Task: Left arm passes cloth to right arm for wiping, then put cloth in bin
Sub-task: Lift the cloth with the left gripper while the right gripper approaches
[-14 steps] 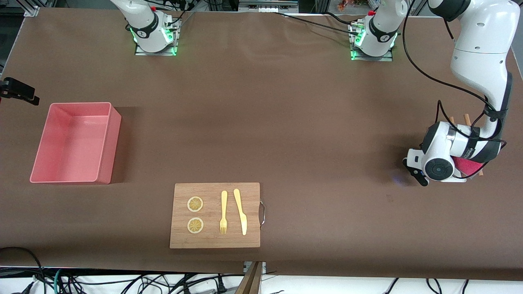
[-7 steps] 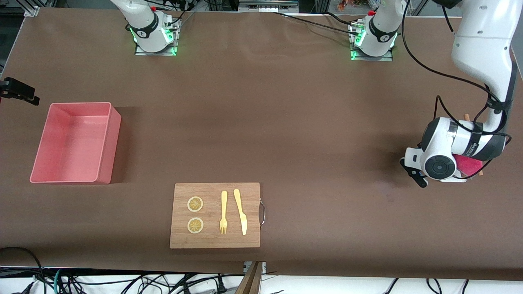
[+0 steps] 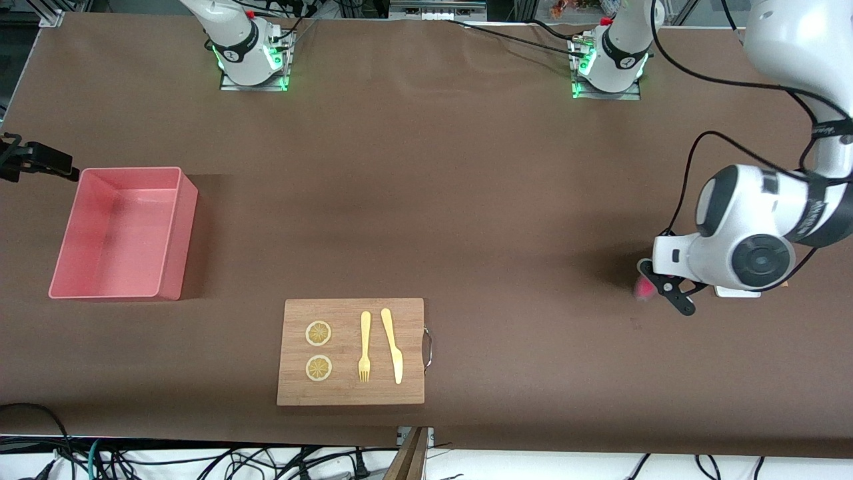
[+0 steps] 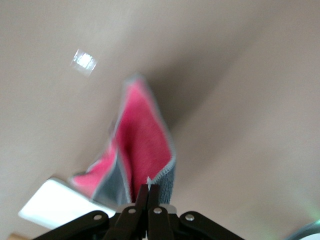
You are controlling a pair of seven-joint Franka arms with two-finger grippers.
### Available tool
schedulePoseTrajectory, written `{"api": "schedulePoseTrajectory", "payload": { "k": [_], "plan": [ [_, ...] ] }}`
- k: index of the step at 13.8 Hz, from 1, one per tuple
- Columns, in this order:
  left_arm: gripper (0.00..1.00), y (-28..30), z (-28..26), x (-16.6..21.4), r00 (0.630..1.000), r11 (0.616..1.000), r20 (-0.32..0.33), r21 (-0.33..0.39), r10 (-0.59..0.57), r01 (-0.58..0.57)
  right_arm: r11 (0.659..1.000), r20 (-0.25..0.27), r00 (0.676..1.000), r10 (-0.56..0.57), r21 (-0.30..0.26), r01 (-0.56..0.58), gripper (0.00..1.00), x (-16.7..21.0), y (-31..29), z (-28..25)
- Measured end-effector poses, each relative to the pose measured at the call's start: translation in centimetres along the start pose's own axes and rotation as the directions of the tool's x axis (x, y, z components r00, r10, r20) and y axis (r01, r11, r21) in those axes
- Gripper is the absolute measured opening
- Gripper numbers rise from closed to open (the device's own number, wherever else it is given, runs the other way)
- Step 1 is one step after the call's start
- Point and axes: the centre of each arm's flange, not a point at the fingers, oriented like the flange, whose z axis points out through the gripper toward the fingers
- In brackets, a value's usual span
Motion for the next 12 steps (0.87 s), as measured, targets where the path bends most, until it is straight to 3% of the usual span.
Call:
{"api": "schedulePoseTrajectory", "payload": {
  "k": [3, 5, 7, 9, 12],
  "plan": [
    [0.02, 3.7, -4.6, 0.7, 0.979, 0.98, -0.17, -0.186, -0.108, 0.076, 1.0, 0.024, 1.0, -0.005, 0.004, 0.004, 1.0, 0.7, -0.1, 1.3],
    [0.02, 7.8, -6.3, 3.0, 0.951, 0.936, -0.186, -0.301, -0.248, 0.185, 1.0, 0.031, 0.999, -0.013, 0.009, 0.013, 1.0, 1.0, -0.6, 1.7],
    [0.02, 13.1, -8.3, 6.6, 0.895, 0.875, -0.186, -0.362, -0.405, 0.321, 0.999, 0.034, 0.999, 0.001, 0.035, -0.002, 1.0, 1.6, -3.0, 2.1],
    [0.02, 19.0, -10.9, 10.1, 0.816, 0.807, -0.207, -0.403, -0.54, 0.432, 0.994, 0.044, 0.995, 0.085, 0.071, -0.088, 1.0, 2.6, -6.4, 2.9],
    [0.02, 26.4, -13.2, 13.7, 0.729, 0.743, -0.253, -0.457, -0.636, 0.489, 0.972, 0.041, 0.979, 0.199, 0.121, -0.202, 1.0, 4.3, -11.5, 4.2]
  ]
}}
